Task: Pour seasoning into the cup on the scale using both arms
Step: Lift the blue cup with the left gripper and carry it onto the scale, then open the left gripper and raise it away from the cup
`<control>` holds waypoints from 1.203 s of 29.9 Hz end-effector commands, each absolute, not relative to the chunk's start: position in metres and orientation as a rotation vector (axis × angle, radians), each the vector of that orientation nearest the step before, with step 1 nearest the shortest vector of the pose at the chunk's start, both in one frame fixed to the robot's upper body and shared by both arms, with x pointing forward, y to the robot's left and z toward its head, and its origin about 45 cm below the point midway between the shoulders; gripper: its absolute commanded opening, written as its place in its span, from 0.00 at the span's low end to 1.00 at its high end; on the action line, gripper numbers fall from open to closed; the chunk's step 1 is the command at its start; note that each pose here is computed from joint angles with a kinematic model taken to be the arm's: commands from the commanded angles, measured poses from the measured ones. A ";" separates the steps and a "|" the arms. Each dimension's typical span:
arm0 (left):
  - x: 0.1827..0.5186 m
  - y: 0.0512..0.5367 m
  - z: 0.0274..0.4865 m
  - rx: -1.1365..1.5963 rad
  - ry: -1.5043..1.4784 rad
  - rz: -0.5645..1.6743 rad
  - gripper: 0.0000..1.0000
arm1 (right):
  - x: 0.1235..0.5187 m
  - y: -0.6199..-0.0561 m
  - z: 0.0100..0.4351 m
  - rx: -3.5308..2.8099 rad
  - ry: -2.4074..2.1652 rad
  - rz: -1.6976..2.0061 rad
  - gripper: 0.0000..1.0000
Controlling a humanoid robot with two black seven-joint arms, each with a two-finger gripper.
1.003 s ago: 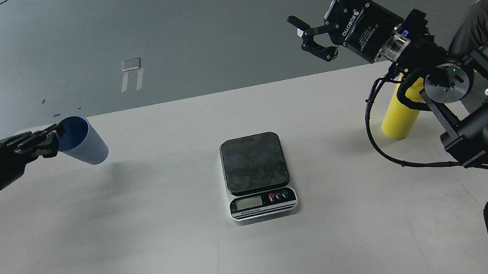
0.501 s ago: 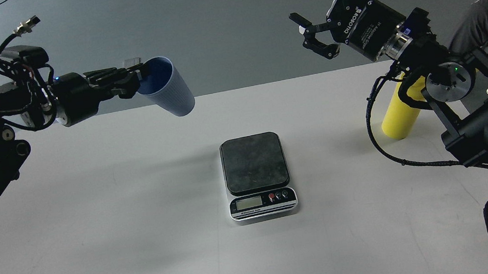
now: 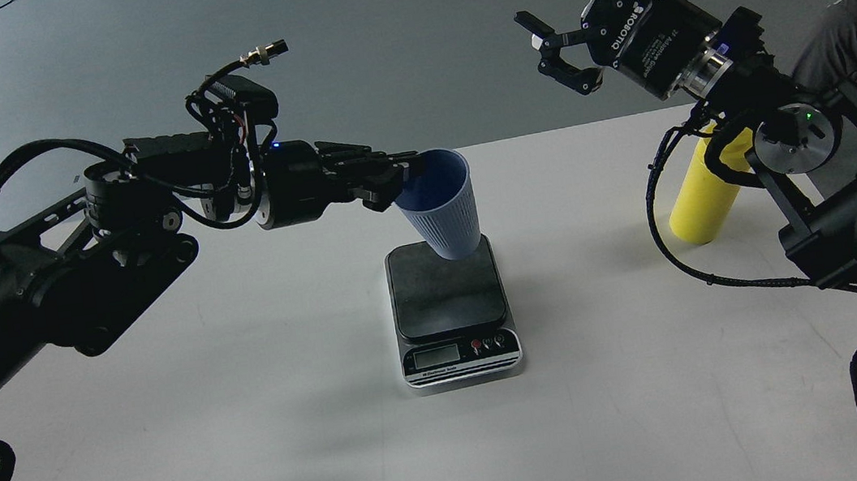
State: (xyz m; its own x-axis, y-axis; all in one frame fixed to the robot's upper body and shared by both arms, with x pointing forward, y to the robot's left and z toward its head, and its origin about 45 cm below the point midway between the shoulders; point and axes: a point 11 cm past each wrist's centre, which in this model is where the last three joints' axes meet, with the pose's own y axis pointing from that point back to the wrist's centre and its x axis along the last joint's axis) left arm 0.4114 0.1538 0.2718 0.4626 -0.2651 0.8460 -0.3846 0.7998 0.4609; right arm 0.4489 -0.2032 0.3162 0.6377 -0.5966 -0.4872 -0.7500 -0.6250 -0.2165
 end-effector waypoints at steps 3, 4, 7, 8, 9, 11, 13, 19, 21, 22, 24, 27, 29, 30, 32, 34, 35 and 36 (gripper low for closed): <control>0.404 0.133 0.257 0.686 -1.153 0.013 0.00 | 0.449 -0.202 0.317 -2.457 1.062 0.525 1.00; 0.404 0.132 0.257 0.685 -1.154 0.011 0.00 | 0.449 -0.202 0.317 -2.457 1.062 0.525 1.00; 0.404 0.132 0.254 0.688 -1.152 0.009 0.00 | 0.450 -0.201 0.317 -2.457 1.060 0.524 1.00; 0.405 0.133 0.254 0.692 -1.151 0.011 0.00 | 0.450 -0.201 0.318 -2.457 1.057 0.523 1.00; 0.405 0.133 0.253 0.695 -1.151 0.010 0.00 | 0.450 -0.201 0.318 -2.457 1.057 0.523 1.00; 0.405 0.132 0.251 0.700 -1.155 0.005 0.00 | 0.450 -0.200 0.318 -2.457 1.056 0.524 1.00; 0.407 0.133 0.247 0.715 -1.157 0.003 0.00 | 0.450 -0.200 0.319 -2.460 1.055 0.522 1.00; 0.413 0.143 0.232 0.778 -1.158 0.000 0.00 | 0.450 -0.199 0.318 -2.463 1.058 0.518 1.00; 0.412 0.145 0.228 0.787 -1.157 -0.007 0.00 | 0.450 -0.200 0.319 -2.462 1.058 0.518 1.00; 0.411 0.146 0.223 0.801 -1.155 -0.023 0.00 | 0.450 -0.200 0.319 -2.462 1.058 0.518 1.00; 0.410 0.147 0.219 0.811 -1.161 -0.035 0.00 | 0.450 -0.199 0.319 -2.461 1.057 0.519 1.00; 0.411 0.150 0.215 0.820 -1.183 -0.038 0.00 | 0.450 -0.199 0.319 -2.460 1.056 0.520 1.00; 0.410 0.150 0.214 0.820 -1.181 -0.038 0.00 | 0.450 -0.199 0.318 -2.463 1.056 0.520 1.00; 0.410 0.150 0.214 0.821 -1.181 -0.037 0.00 | 0.450 -0.199 0.318 -2.463 1.056 0.520 1.00; 0.410 0.150 0.214 0.820 -1.180 -0.036 0.00 | 0.450 -0.200 0.319 -2.462 1.058 0.518 1.00; 0.411 0.150 0.214 0.820 -1.179 -0.036 0.00 | 0.450 -0.199 0.319 -2.461 1.057 0.519 1.00; 0.411 0.149 0.215 0.817 -1.183 -0.035 0.00 | 0.450 -0.199 0.319 -2.461 1.057 0.519 1.00; 0.411 0.149 0.215 0.818 -1.182 -0.036 0.00 | 0.450 -0.199 0.319 -2.461 1.057 0.519 1.00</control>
State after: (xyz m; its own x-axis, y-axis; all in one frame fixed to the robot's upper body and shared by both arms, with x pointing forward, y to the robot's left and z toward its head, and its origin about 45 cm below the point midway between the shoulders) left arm 0.4108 0.1500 0.2145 0.4138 -0.4318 0.8015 -0.3816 0.7170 0.5833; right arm 0.4502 -0.1992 0.3186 0.6434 -0.5930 -0.4841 -0.7456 -0.6287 -0.2209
